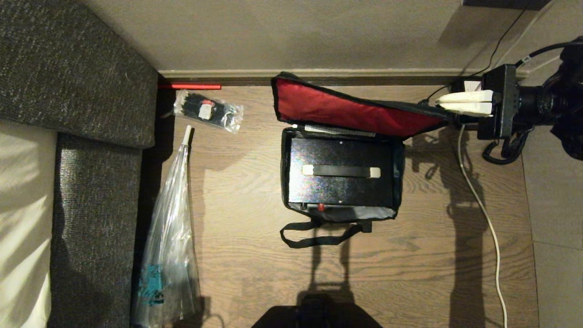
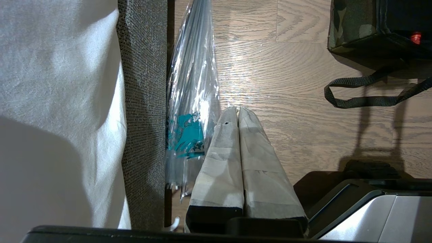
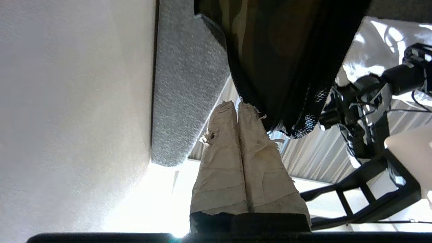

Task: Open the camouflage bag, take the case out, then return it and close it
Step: Close the top of the storage box

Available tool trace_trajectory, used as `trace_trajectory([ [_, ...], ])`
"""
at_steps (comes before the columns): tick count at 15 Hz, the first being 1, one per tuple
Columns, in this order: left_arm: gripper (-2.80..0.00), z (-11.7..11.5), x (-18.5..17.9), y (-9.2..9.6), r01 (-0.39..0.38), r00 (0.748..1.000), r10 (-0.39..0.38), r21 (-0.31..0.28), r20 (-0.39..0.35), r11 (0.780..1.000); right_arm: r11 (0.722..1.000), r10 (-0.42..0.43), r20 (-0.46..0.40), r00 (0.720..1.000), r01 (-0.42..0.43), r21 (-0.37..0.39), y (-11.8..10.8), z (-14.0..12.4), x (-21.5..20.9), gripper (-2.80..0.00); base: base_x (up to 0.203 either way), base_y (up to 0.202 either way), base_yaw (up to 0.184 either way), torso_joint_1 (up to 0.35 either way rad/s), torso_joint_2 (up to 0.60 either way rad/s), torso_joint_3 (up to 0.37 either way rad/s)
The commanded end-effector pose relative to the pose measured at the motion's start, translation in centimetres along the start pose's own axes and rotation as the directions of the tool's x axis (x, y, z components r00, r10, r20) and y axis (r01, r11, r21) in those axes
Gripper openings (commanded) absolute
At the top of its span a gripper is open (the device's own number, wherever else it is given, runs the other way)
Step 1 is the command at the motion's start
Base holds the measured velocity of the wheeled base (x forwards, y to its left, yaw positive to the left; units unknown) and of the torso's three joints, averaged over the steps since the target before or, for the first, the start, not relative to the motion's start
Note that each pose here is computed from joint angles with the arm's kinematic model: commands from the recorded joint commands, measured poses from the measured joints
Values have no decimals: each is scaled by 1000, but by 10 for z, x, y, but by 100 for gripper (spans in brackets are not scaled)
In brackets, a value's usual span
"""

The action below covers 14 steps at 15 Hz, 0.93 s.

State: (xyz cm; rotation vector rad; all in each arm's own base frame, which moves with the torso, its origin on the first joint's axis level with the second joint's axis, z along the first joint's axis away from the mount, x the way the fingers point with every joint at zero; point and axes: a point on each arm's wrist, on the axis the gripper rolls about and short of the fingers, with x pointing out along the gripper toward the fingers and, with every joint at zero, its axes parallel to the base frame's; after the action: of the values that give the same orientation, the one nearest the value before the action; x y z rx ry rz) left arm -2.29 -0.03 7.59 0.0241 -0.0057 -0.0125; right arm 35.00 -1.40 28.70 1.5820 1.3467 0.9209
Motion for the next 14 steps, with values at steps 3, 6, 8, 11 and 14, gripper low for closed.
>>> trace_trajectory([
  [3,-280,0,0,0,0,1000,0,0,-2,1000,1000,-6,-9,1000,6,21,-7,-29,-1,-280,0,0,0,0,0,0],
  [6,-280,0,0,0,0,1000,0,0,-1,1000,999,-10,-15,1000,10,47,-20,-49,0,-280,0,0,0,0,0,0],
  [8,-280,0,0,0,0,1000,0,0,-2,1000,1000,-9,-16,1000,9,6,-15,-61,0,-280,0,0,0,0,0,0],
  [11,-280,0,0,0,0,1000,0,0,-2,1000,999,-4,-11,1000,4,-47,-11,-73,-3,-280,0,0,0,0,0,0],
  [14,-280,0,0,0,0,1000,0,0,-2,1000,966,13,11,1000,-10,-258,12,-104,-11,-280,0,0,0,0,0,0],
])
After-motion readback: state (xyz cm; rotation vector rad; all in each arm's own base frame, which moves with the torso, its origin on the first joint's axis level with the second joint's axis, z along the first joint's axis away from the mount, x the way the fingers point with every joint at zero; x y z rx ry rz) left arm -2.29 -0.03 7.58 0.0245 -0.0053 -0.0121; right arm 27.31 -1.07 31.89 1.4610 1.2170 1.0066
